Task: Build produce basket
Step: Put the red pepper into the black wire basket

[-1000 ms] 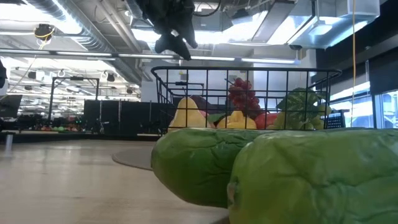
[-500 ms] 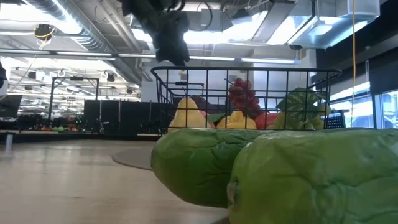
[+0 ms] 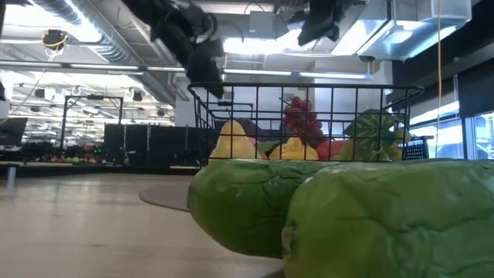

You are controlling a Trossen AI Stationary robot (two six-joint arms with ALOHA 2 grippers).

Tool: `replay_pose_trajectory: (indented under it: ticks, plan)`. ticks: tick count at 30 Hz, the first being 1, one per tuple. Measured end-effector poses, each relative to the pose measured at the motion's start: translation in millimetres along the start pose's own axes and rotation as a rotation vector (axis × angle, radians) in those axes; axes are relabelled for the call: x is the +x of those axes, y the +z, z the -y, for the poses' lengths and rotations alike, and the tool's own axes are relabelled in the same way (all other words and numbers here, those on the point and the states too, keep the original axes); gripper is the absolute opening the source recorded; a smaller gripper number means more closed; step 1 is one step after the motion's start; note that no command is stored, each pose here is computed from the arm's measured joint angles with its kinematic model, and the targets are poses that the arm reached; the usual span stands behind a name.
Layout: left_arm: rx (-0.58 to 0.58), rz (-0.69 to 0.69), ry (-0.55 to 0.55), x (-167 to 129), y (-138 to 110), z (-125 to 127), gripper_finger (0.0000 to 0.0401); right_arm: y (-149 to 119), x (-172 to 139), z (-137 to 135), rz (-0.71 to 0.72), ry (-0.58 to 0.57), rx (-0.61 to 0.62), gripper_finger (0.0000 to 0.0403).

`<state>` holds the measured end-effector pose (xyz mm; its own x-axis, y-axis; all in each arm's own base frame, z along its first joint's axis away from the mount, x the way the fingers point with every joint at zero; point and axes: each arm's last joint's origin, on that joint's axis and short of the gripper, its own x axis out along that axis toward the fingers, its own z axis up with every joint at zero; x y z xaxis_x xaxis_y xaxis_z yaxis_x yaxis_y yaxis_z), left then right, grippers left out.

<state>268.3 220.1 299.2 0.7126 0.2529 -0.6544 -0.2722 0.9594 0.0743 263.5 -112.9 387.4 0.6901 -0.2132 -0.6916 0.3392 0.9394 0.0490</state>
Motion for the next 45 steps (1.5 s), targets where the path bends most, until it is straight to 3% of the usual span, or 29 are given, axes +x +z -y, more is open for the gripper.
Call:
replay_pose_trajectory:
  ticks: [5, 15, 19, 27, 34, 45]
  plan:
    - [-0.064, -0.055, 0.005, 21, -13, -14, 0.0234, -4, 16, 43, -0.062, -0.035, 0.017, 0.0081]
    - [-0.098, -0.08, -0.013, 39, -20, -18, 0.0234, -27, 96, 115, -0.196, 0.169, 0.115, 0.0081]
    - [-0.098, -0.078, -0.02, 40, -19, -15, 0.0234, -40, 132, 133, -0.242, 0.186, 0.085, 0.0081]
    - [-0.077, -0.077, -0.043, 43, -15, -4, 0.0234, -54, 188, 147, -0.253, 0.138, -0.177, 0.0081]
    - [-0.092, -0.078, -0.044, 44, -14, -1, 0.0234, -60, 202, 139, -0.289, 0.171, -0.327, 0.0081]
    - [-0.139, -0.08, -0.038, 44, -14, -1, 0.0234, -64, 217, 142, -0.323, 0.092, -0.357, 0.0081]
